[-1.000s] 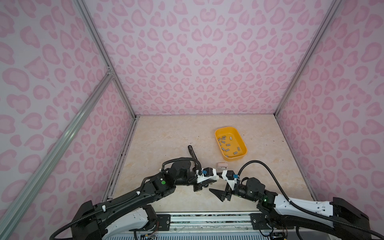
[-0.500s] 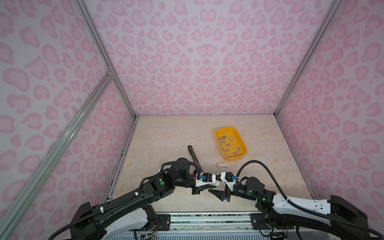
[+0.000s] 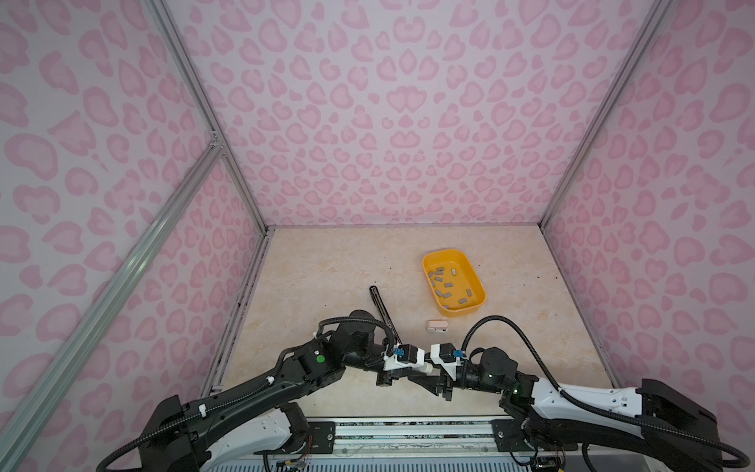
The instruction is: Load the staples into the stapler
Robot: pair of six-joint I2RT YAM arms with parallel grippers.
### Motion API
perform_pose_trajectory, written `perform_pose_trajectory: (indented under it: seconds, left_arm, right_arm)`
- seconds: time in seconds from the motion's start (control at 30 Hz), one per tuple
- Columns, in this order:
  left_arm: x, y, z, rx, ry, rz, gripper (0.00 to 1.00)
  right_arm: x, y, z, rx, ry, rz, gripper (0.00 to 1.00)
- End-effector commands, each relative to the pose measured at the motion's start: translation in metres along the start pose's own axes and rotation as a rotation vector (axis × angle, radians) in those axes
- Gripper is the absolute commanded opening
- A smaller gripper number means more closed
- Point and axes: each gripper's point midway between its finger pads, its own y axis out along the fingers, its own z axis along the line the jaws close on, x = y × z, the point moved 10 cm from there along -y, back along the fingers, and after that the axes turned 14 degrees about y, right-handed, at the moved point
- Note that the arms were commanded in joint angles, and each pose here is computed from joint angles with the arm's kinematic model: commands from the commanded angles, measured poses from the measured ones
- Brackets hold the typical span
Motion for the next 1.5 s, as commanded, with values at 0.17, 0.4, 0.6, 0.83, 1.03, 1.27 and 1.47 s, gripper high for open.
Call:
perform_pose_trajectory:
  seconds: [0.17,0.4,0.6,0.83,1.03,1.27,1.47]
  left_arm:
    - [0.009,-0.003,0.003,-0.001,0.032,-0.047,0.07]
    - [0.006,-0.008,0.010,0.153,-0.029,0.016,0.48]
    - [-0.003,-0.027,0.030,0.518,-0.197,0.167,0.98]
    - [-0.038,-0.076,0.053,1.120,-0.692,0.309,0.98]
    - [-0.068,-0.084,0.050,1.098,-0.849,0.303,0.99]
    - [-0.076,-0.085,0.045,1.117,-0.851,0.363,0.99]
    - [-0.069,-0.089,0.038,1.087,-0.810,0.294,0.98]
  right_arm:
    - [0.006,0.005,0.002,0.025,-0.008,-0.030,0.28]
    - [0.004,0.006,-0.004,-0.057,0.025,-0.028,0.20]
    - [-0.004,0.000,-0.026,-0.364,0.114,-0.036,0.17]
    - [-0.014,0.003,-0.057,-0.751,0.225,0.041,0.14]
    - [-0.029,0.021,-0.081,-0.930,0.310,0.208,0.11]
    - [-0.044,0.052,-0.099,-1.014,0.356,0.361,0.02]
    - [-0.043,0.058,-0.107,-1.064,0.398,0.364,0.12]
